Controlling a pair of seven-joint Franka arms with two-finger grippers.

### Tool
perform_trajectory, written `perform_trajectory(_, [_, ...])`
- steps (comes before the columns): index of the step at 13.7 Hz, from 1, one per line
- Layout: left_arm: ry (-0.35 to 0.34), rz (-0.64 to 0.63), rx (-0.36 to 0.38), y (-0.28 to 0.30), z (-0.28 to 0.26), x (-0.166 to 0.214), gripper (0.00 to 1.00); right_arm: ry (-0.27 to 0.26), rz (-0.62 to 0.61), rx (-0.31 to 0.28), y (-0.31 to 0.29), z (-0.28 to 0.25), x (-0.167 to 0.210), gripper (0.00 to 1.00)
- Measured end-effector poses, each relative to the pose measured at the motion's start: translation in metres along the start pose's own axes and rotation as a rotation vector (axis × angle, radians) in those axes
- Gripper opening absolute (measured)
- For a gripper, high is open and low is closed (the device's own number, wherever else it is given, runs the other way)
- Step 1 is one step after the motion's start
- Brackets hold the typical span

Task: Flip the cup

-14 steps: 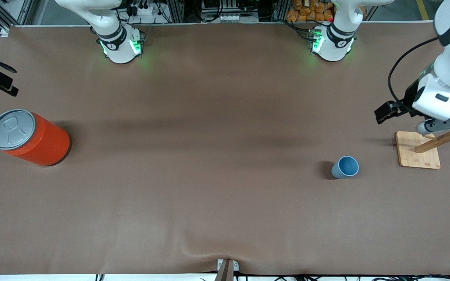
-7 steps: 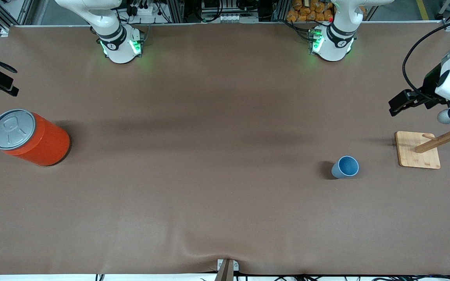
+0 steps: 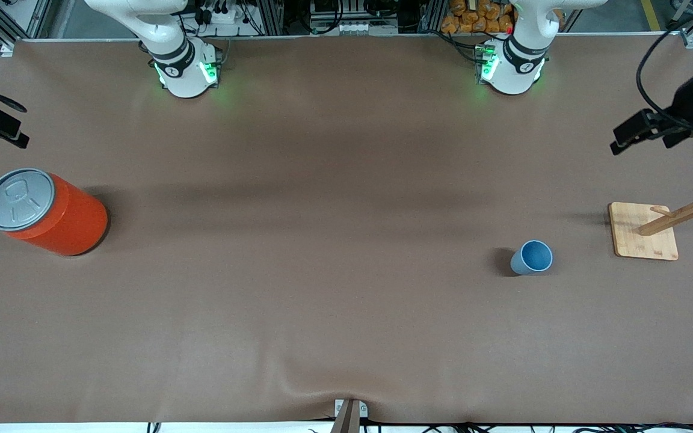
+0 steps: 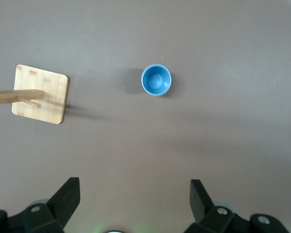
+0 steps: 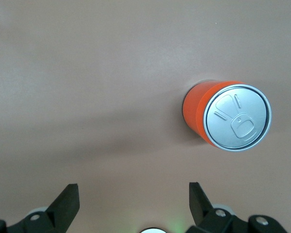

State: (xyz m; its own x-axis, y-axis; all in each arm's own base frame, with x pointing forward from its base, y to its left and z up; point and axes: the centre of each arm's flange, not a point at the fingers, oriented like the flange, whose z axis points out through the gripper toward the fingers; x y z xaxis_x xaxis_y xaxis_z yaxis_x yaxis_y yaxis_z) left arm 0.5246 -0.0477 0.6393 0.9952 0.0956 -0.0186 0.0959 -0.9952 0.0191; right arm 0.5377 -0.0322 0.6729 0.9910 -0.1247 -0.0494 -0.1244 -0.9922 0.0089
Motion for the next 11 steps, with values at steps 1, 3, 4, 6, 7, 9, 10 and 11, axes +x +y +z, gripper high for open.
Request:
perform_trajectory(1, [-0.001, 0.043, 0.001, 0.003, 0.000, -0.006, 1.00, 0.000, 0.000, 0.000, 0.000, 0.000, 0.000, 1.00])
perform_trajectory(3, [-0.006, 0.081, 0.003, 0.005, -0.002, -0.014, 1.00, 0.000, 0.000, 0.000, 0.000, 0.000, 0.000, 1.00])
perform_trajectory(4, [-0.013, 0.087, 0.005, 0.006, -0.003, -0.017, 1.00, 0.000, 0.000, 0.000, 0.000, 0.000, 0.000, 1.00])
perform_trajectory(6, [-0.023, 0.097, 0.008, 0.011, -0.003, -0.021, 1.00, 0.000, 0.000, 0.000, 0.000, 0.000, 0.000, 1.00])
perform_trajectory(7, [-0.024, 0.099, 0.009, 0.012, -0.004, -0.022, 1.00, 0.000, 0.000, 0.000, 0.000, 0.000, 0.000, 1.00])
perform_trajectory(9, [-0.018, 0.097, 0.008, 0.010, -0.007, -0.023, 1.00, 0.000, -0.003, 0.000, -0.002, 0.000, 0.000, 1.00])
perform_trajectory(10, [-0.011, 0.094, 0.011, 0.008, -0.009, -0.023, 1.00, 0.000, -0.008, 0.000, -0.005, 0.000, 0.000, 1.00])
perform_trajectory(11, [-0.003, 0.091, 0.023, 0.006, -0.012, -0.023, 1.00, 0.000, -0.013, -0.001, -0.007, 0.000, -0.001, 1.00])
